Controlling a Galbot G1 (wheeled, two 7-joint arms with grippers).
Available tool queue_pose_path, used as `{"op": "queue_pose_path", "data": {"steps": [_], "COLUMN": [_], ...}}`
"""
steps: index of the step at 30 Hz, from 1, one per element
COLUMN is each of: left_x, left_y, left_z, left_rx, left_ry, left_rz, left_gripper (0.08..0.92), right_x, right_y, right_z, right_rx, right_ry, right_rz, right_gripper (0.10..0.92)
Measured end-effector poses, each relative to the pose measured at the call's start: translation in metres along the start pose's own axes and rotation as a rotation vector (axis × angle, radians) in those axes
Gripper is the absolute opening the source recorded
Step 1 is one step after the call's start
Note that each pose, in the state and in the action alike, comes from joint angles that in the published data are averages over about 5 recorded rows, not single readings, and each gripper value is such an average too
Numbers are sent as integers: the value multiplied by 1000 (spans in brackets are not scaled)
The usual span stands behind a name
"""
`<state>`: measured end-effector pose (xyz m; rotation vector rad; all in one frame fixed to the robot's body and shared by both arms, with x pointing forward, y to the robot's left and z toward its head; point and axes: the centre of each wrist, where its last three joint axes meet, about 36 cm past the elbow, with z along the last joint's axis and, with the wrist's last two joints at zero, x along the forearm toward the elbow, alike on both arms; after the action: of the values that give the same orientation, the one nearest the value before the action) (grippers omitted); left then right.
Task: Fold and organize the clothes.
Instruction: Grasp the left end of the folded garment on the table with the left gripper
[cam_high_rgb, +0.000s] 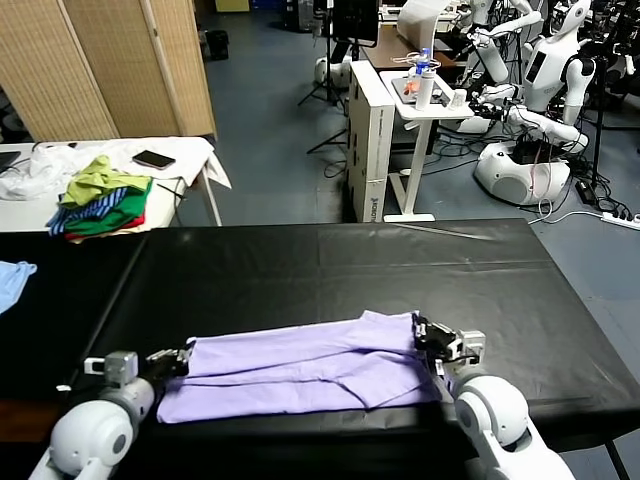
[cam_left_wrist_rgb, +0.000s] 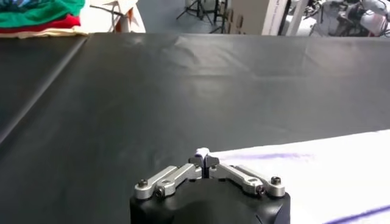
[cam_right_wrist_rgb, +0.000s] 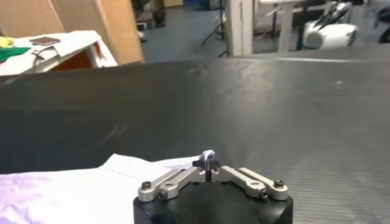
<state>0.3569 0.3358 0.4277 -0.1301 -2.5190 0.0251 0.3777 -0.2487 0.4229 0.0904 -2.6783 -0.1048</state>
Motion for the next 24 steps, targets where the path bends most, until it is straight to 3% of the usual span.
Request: {"op": "queue_pose_path", "data": {"steps": [12,15,18,24], "left_x": [-22,-22,-20,-9], "left_y": [-2,-4,-4,-3], "left_z": [-17,-19,-19,-15], "left_rx": [-33,-41,-55,-57], "left_ry": [-34,-40,-49,-69], "left_rz": [43,37,23,2], "left_gripper": [158,159,225,579], "right_x": [17,20,23,34], "right_y": [-2,-6,-11,-22], "right_z": [11,9,7,0], "right_rx": [-33,-23,-10,17], "right_ry": [-4,-17,-29,-45], "right_rz": [-11,-40,-57,-70], "right_gripper": [154,260,439,785]}}
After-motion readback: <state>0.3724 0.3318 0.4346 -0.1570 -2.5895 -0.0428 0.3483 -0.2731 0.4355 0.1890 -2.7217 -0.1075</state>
